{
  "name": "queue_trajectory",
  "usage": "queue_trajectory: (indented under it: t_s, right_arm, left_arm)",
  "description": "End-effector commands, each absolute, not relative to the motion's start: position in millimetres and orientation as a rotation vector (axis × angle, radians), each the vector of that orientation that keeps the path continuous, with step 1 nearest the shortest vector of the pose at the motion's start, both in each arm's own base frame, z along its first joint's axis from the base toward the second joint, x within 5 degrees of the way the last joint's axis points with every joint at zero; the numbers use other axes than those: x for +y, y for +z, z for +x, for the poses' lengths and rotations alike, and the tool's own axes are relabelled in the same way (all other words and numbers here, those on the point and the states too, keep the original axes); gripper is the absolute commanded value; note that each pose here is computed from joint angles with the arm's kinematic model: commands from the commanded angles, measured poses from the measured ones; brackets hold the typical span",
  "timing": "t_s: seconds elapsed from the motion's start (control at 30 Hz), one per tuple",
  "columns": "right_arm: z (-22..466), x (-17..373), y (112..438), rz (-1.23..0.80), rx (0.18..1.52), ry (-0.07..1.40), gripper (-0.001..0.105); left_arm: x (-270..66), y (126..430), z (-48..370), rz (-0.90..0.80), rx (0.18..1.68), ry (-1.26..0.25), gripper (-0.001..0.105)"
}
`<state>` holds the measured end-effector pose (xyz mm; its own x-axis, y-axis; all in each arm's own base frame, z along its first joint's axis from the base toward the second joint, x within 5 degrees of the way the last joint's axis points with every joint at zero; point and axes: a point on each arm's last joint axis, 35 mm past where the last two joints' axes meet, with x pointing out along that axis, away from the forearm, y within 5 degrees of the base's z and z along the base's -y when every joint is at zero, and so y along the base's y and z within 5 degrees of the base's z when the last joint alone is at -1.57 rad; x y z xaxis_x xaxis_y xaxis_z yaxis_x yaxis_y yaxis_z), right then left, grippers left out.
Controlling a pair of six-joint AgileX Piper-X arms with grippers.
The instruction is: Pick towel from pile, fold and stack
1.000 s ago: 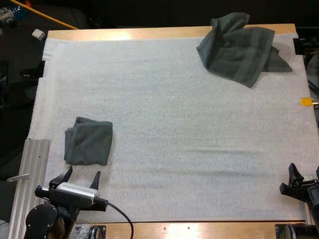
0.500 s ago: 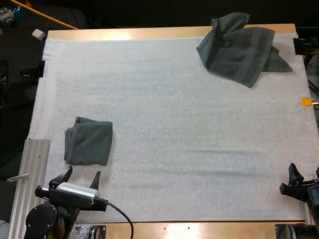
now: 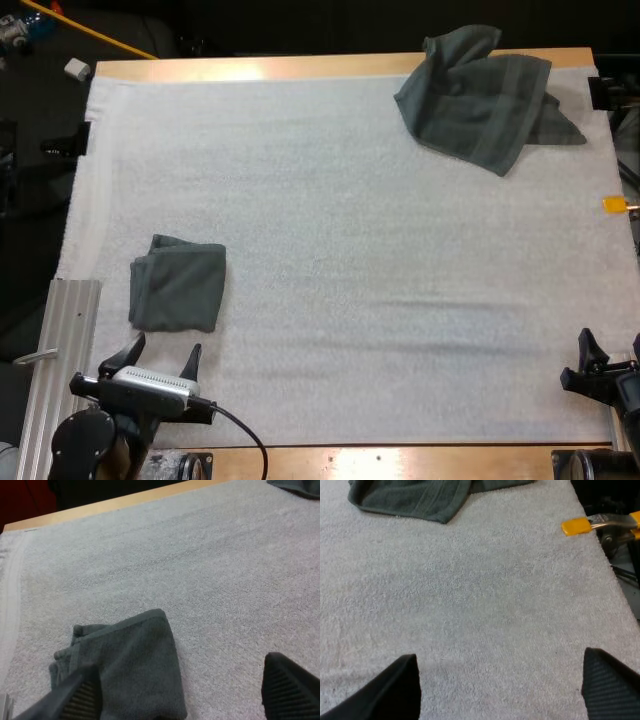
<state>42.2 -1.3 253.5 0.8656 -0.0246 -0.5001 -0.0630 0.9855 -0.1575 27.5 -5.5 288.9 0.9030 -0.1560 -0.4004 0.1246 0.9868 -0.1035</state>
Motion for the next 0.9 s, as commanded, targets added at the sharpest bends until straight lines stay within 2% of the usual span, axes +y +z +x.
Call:
queue_trajectory:
  t_s: [0.0, 0.87]
  right_arm:
    - [43.4, -1.5, 254.7, -0.176, 0.521, 0.018, 0.065]
    - [43.5, -1.5, 254.7, -0.175, 0.52, 0.018, 0.065]
  left_arm:
    - [-5.4, 290.1, 29.8, -0.085, 0.421, -0.142, 0.064]
    - [-5.6, 289.9, 29.7, -0.081, 0.423, -0.147, 0.064]
